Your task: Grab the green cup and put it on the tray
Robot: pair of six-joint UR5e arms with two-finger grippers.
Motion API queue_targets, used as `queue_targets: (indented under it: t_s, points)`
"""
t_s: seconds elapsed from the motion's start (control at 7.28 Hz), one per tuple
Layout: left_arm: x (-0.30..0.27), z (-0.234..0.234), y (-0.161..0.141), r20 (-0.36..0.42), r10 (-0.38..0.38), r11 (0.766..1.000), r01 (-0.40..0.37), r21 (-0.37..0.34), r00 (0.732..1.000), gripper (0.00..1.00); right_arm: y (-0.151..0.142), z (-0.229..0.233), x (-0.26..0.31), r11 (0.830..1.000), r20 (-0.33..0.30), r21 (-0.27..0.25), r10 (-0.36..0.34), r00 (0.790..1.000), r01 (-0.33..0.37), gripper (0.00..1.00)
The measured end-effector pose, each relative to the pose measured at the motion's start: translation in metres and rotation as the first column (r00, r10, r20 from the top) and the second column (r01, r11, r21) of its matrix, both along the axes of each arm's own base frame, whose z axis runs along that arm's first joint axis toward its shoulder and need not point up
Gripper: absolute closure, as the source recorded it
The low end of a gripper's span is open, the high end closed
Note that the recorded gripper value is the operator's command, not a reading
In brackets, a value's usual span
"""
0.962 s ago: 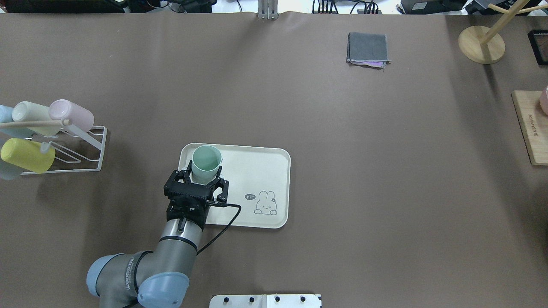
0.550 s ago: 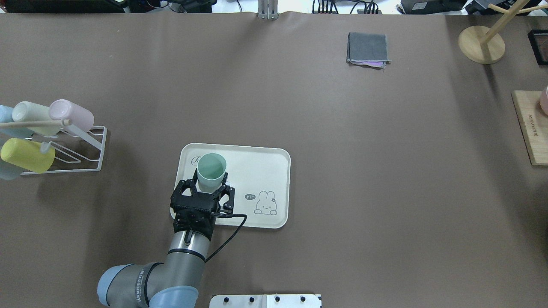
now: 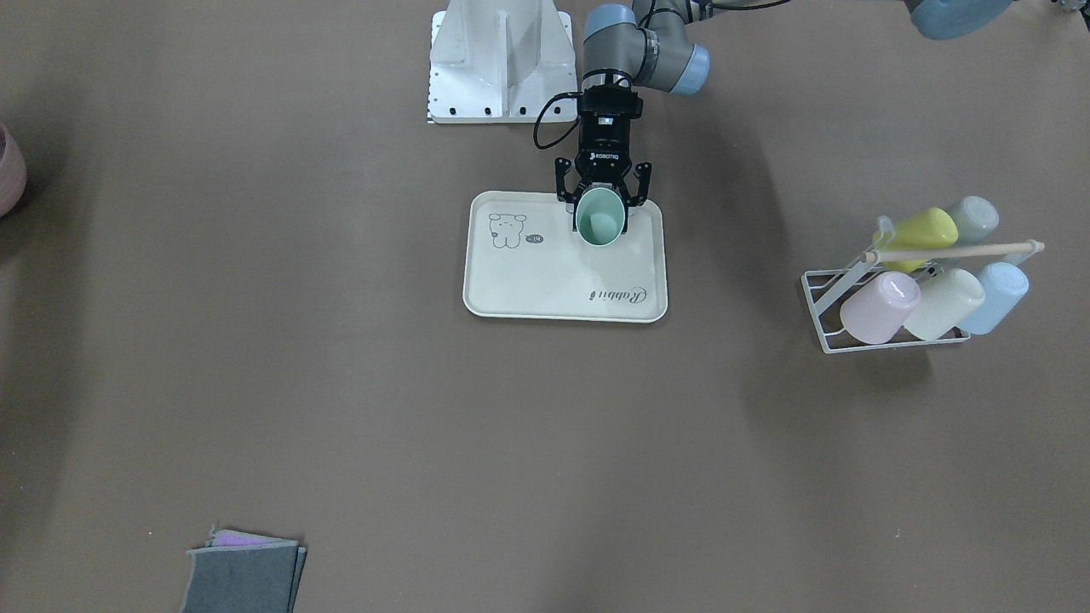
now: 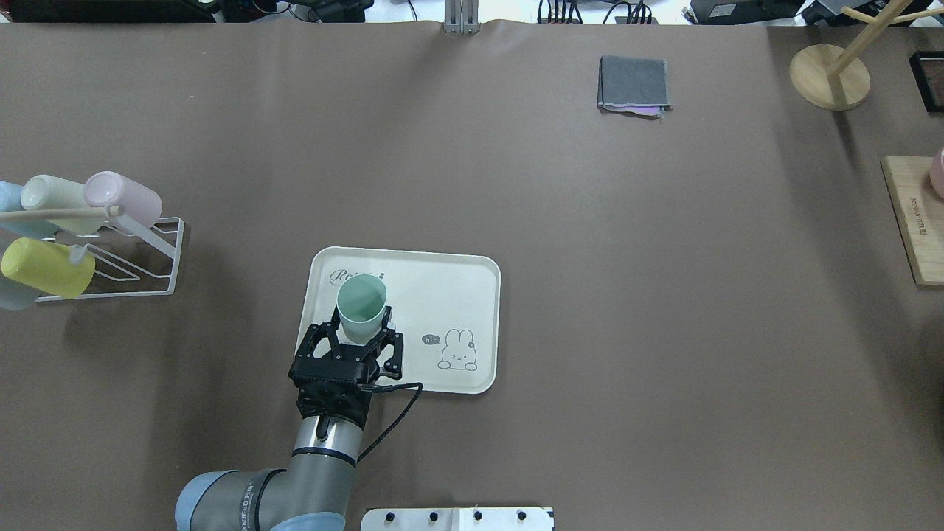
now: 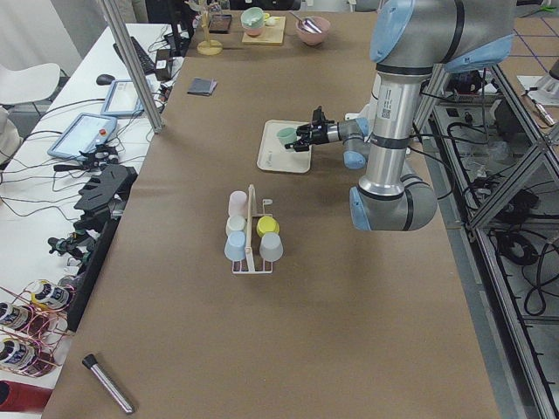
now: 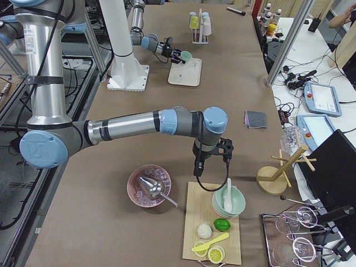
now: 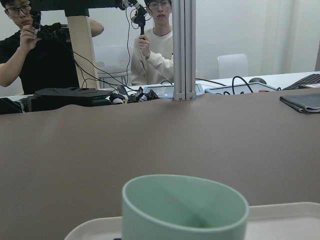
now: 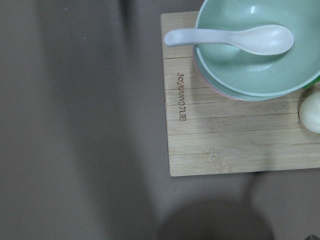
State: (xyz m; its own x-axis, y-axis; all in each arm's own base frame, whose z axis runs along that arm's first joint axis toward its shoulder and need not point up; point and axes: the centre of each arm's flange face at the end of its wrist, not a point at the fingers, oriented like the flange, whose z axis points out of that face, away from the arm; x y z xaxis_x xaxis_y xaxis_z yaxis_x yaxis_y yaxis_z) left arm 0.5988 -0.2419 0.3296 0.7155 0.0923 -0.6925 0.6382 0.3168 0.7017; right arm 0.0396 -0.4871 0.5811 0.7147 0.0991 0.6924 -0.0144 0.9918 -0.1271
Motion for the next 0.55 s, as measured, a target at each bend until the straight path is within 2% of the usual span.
queue_targets:
  t_s: [0.55]
  points:
    - [0.023,0.014,0.005,-0.012,-0.035,0.999,0.035,0.002,0.999,0.82,0.000,0.001,0.001,1.000,-0.003,-0.001,0.002,1.000,-0.002,0.00]
